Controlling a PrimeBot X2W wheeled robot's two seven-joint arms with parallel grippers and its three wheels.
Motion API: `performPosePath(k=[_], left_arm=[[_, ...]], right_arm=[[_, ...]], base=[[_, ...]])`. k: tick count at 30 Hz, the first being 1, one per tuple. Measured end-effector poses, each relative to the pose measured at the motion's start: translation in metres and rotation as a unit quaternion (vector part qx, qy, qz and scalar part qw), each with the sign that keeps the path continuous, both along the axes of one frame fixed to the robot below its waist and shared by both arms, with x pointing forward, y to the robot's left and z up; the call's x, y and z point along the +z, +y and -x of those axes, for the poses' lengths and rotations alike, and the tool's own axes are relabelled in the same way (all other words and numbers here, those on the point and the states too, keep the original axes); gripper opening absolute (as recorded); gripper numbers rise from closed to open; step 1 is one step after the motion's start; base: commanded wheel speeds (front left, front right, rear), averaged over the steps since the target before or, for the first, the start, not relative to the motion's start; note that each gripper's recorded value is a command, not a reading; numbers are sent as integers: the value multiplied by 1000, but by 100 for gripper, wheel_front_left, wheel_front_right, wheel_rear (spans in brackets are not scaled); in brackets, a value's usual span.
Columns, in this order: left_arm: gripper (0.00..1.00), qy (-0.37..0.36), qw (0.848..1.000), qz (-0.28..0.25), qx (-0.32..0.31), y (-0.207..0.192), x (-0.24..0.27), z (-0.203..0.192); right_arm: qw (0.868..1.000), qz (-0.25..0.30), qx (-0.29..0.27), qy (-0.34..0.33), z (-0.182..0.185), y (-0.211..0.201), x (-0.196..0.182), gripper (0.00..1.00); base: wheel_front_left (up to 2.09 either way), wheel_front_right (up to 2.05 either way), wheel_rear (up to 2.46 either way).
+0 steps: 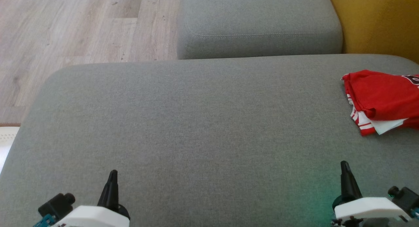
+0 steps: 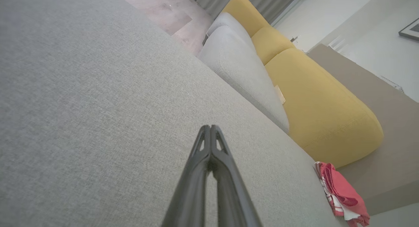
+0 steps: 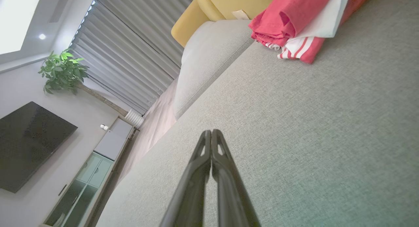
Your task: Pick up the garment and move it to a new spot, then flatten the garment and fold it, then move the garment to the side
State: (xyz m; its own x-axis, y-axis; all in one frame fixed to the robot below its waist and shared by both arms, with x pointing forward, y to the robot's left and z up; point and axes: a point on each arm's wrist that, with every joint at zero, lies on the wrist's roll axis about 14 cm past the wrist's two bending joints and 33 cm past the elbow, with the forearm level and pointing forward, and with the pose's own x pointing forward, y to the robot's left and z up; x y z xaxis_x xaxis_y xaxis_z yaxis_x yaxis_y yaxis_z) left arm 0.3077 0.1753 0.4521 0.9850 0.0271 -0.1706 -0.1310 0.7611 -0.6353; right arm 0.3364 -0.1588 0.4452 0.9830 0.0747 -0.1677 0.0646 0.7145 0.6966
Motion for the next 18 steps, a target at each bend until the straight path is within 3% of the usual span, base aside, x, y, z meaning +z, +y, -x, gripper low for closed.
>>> performPosePath(k=[18], left_arm=[[0, 4, 993, 118, 11, 2, 1, -17]], right_arm=[[994, -106, -37, 5, -11, -14, 6, 0]], base=[[0, 0, 0]])
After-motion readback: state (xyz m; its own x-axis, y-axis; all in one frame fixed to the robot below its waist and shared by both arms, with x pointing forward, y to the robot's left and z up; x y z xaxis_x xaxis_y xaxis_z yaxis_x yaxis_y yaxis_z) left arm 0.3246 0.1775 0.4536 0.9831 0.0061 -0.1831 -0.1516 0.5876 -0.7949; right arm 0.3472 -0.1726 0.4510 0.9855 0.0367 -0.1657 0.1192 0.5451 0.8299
